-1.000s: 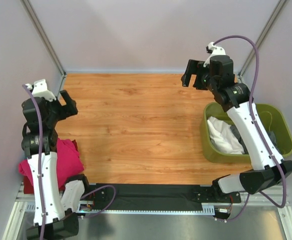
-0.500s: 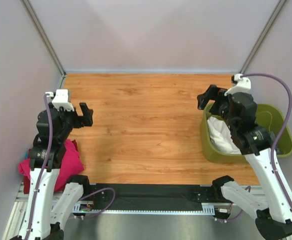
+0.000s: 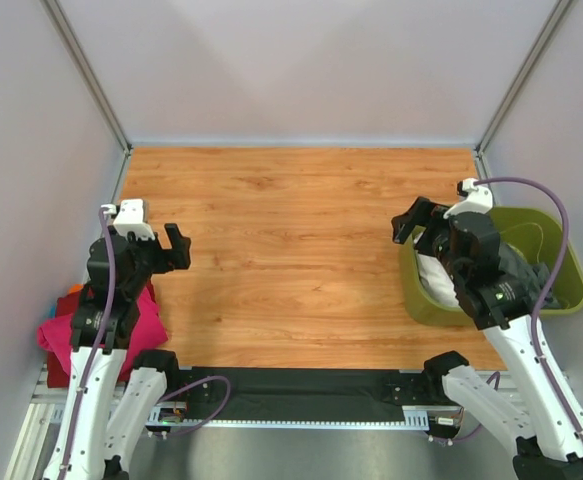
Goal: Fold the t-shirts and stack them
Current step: Neatly place the folded tshirt to the corner
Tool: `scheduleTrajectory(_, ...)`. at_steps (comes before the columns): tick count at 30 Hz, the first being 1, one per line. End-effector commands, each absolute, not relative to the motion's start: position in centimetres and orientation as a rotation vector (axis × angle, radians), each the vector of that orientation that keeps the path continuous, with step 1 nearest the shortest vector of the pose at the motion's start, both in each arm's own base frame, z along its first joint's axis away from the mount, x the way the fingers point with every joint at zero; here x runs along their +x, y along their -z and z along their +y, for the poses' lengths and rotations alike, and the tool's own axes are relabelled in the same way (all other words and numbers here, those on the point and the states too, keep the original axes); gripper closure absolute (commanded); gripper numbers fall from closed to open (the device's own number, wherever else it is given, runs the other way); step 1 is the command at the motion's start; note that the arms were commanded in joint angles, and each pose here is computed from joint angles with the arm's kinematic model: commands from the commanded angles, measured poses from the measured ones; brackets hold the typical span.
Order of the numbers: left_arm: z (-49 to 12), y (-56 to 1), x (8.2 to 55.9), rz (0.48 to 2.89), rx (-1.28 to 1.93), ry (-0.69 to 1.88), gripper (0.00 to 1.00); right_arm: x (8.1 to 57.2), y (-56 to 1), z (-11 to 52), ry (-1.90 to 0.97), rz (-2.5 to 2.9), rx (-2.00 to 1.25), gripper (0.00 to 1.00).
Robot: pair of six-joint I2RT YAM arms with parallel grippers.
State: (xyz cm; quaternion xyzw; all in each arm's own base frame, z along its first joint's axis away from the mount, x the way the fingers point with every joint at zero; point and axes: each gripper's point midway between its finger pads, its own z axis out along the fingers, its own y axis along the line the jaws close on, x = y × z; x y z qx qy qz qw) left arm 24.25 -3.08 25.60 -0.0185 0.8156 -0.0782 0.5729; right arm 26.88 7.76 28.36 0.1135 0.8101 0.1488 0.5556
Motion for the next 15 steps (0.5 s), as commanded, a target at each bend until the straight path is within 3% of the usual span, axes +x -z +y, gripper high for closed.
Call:
scheduleTrajectory(1,-2.96,-26.62,24.49,1.864,-0.058,0.182,0.00,27.67,-29.99,7.98,-0.378,1.859,0.287,0.00)
scheduleTrajectory(15,-2.89,-26.54,24.56,1.871,-0.054,0.175,0.01,28.09,-30.13,7.97,-0.359,1.871,0.279,0.00)
